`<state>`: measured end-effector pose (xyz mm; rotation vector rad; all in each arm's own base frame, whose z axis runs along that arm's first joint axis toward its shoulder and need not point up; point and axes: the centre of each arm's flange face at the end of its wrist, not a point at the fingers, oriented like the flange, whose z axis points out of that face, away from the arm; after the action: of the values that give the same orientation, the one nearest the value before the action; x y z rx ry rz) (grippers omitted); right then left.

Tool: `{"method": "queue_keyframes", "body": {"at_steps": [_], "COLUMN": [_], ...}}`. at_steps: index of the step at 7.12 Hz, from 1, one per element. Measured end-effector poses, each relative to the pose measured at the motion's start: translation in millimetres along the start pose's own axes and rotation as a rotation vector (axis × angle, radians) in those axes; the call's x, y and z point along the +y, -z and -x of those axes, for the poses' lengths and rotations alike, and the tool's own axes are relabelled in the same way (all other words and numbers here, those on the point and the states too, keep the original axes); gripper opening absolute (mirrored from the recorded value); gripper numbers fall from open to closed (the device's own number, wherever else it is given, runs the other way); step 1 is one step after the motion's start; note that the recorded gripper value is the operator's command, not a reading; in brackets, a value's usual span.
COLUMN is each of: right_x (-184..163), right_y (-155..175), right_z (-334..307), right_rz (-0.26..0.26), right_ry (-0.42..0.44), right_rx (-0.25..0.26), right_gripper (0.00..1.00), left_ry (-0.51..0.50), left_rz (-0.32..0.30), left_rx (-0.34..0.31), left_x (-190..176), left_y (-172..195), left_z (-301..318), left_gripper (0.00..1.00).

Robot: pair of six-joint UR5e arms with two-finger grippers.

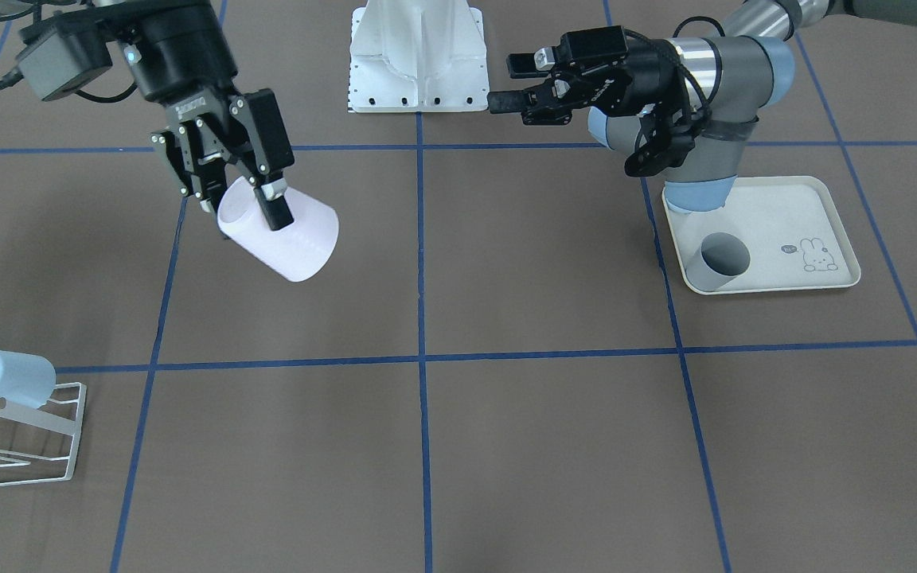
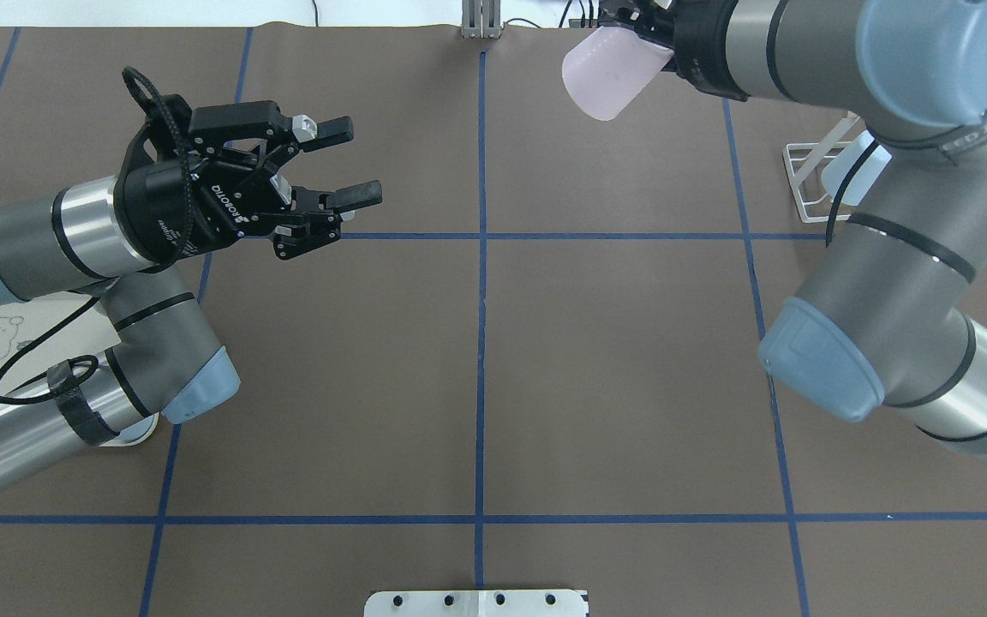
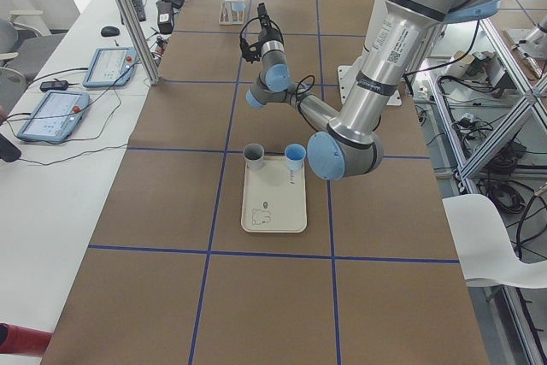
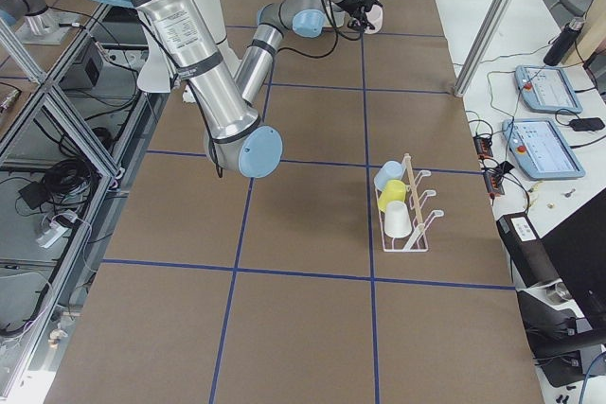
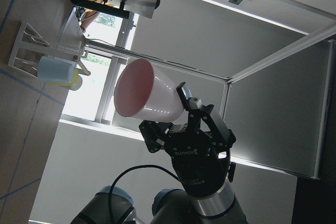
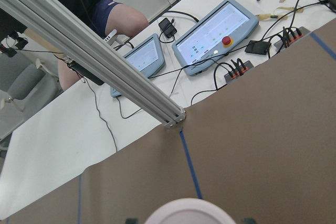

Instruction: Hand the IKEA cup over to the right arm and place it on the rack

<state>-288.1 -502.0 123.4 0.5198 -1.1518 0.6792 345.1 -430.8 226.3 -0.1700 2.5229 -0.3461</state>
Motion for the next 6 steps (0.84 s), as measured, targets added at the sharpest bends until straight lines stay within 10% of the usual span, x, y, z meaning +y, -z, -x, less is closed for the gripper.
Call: {"method": "queue_keyframes", "body": {"at_steps": [6], "right_x": [-176], "right_y": [-62], "right_z": [-109], "right_rz": [0.152], "right_ry": [0.353], "right_rx": [0.248], "right_gripper": [0.0], "left_ry": [0.001], "left_rz": [-0.008], "left_rx": [-0.007], "left_x": [-3], "left_y": [1], "left_z": [3], "left_gripper": [0.7]}}
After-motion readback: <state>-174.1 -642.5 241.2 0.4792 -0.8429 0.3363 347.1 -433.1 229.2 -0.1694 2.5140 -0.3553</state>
